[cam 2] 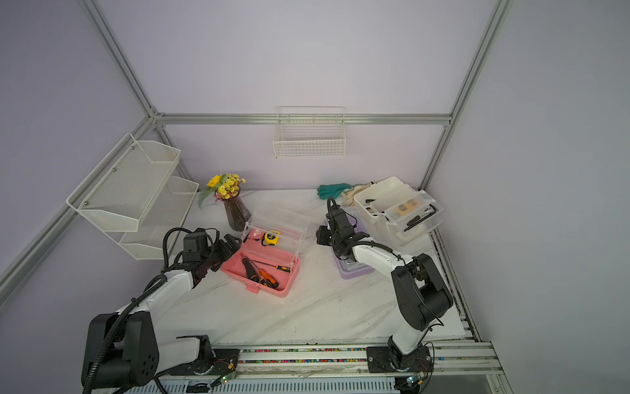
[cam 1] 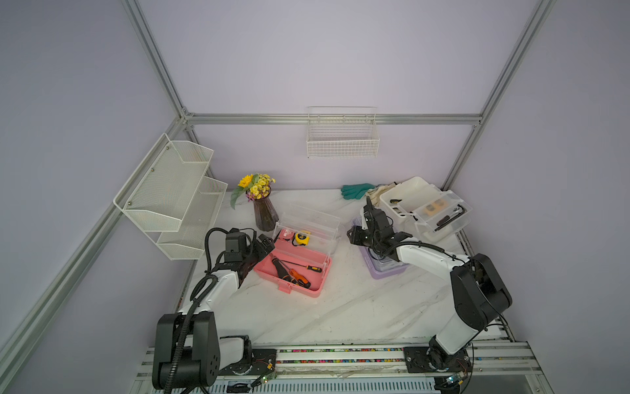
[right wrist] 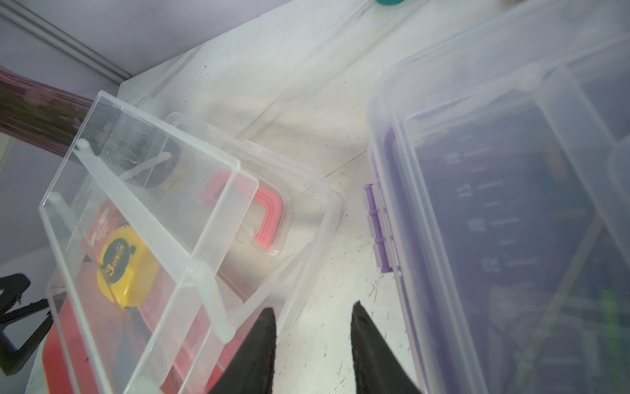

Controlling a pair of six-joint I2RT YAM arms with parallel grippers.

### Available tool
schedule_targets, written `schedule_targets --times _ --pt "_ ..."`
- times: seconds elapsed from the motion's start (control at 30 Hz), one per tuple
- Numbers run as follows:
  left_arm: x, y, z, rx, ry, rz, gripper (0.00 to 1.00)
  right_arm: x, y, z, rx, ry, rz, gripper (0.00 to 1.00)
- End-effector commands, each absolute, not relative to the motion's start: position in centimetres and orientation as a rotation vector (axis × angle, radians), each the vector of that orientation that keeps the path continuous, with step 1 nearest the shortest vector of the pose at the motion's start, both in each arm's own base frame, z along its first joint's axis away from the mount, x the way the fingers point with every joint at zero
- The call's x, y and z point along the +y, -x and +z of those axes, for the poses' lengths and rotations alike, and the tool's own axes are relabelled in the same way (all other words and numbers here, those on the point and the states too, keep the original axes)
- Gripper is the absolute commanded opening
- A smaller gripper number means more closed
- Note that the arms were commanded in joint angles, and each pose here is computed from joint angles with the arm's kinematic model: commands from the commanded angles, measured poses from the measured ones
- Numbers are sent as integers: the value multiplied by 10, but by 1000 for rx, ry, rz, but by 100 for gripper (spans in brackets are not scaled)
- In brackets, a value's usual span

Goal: Close toolboxes
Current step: Move the toolbox to the center of the board.

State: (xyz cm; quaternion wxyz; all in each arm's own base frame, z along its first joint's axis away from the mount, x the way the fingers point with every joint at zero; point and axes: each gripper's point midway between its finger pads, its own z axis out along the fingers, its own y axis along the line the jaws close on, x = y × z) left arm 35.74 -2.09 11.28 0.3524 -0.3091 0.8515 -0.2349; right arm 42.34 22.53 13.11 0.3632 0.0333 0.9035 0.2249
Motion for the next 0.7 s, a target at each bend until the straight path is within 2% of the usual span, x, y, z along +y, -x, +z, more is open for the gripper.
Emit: schedule_targets --times 0.0,0.37,0.67 --pt "-32 -349 107 2243 774 -665 100 206 -439 103 2362 -116 480 39" --pt "-34 -346 112 2240 756 -676 100 241 -470 82 2394 -17 581 41" --pt "-34 -344 112 2241 755 -671 100 238 -468 55 2453 -72 552 40"
